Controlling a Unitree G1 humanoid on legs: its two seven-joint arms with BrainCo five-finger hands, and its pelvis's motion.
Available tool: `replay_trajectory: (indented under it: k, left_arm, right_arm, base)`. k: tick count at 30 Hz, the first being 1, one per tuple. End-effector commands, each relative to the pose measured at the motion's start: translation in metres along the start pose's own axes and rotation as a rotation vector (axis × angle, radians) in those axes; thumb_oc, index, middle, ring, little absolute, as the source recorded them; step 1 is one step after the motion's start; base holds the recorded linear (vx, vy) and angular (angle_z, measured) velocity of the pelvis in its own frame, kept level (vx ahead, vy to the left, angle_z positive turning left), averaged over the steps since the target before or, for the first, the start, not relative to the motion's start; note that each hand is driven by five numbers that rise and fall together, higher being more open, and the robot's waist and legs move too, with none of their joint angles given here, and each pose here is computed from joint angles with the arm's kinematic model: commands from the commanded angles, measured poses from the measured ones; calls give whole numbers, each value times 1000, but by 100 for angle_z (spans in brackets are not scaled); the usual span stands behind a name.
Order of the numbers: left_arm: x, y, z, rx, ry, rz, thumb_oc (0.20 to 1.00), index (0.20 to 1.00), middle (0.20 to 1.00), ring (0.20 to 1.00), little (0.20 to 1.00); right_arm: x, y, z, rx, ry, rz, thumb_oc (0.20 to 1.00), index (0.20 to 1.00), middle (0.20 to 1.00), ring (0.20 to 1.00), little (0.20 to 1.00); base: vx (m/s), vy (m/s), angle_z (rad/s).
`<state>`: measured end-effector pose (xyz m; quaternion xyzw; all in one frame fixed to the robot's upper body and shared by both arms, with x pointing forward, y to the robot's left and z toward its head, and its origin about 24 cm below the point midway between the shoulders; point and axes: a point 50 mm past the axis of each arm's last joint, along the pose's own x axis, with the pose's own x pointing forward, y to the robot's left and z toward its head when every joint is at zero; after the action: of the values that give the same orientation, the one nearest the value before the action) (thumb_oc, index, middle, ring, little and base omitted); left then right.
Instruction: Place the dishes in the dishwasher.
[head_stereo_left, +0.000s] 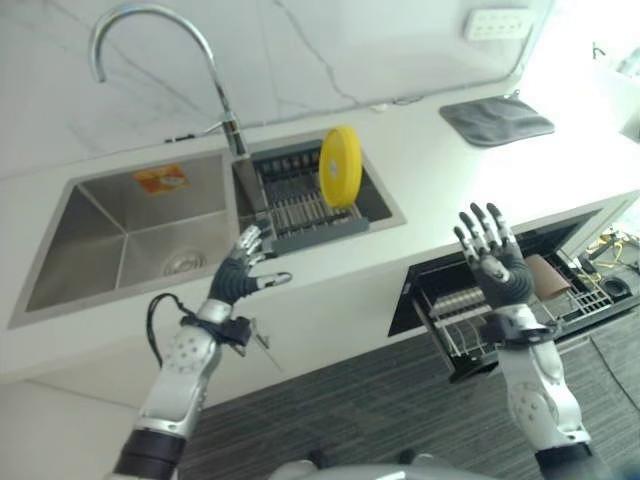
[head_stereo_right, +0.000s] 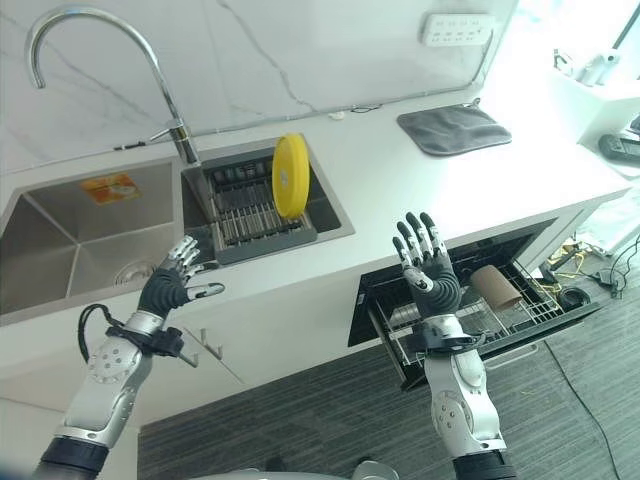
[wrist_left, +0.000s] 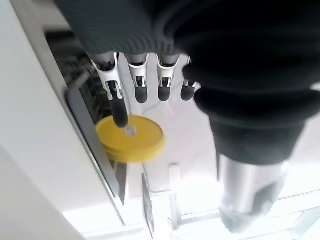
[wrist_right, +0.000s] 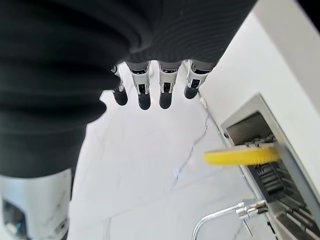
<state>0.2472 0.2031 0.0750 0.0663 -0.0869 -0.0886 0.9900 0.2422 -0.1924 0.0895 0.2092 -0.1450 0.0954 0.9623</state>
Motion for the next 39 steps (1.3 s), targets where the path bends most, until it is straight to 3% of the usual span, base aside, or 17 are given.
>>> replay_trajectory:
  k: [1, 9, 16, 39]
  left_arm:
    - [17, 1, 26, 28, -143, 13, 1000, 1000, 1000, 1000, 1000]
    - [5, -1, 21, -2, -129, 34, 1000, 1000, 1000, 1000, 1000]
    - [13, -5, 24, -19, -163, -63, 1000, 1000, 1000, 1000, 1000]
    - [19, -13, 30, 26, -166, -109, 1000, 1000, 1000, 1000, 1000]
  right_arm:
    - [19, 14, 31, -39, -132, 103, 1000, 1000, 1000, 1000, 1000]
    - [22, 27, 23, -73, -121, 148, 1000, 1000, 1000, 1000, 1000]
    - [19, 26, 18, -60, -62, 182, 1000, 1000, 1000, 1000, 1000]
    - [33, 47, 21, -162, -73, 207, 1000, 1000, 1000, 1000, 1000]
  base:
    - [17, -388, -27]
    - [146, -28, -36]
    - [135, 137, -36]
    - [38, 17, 4]
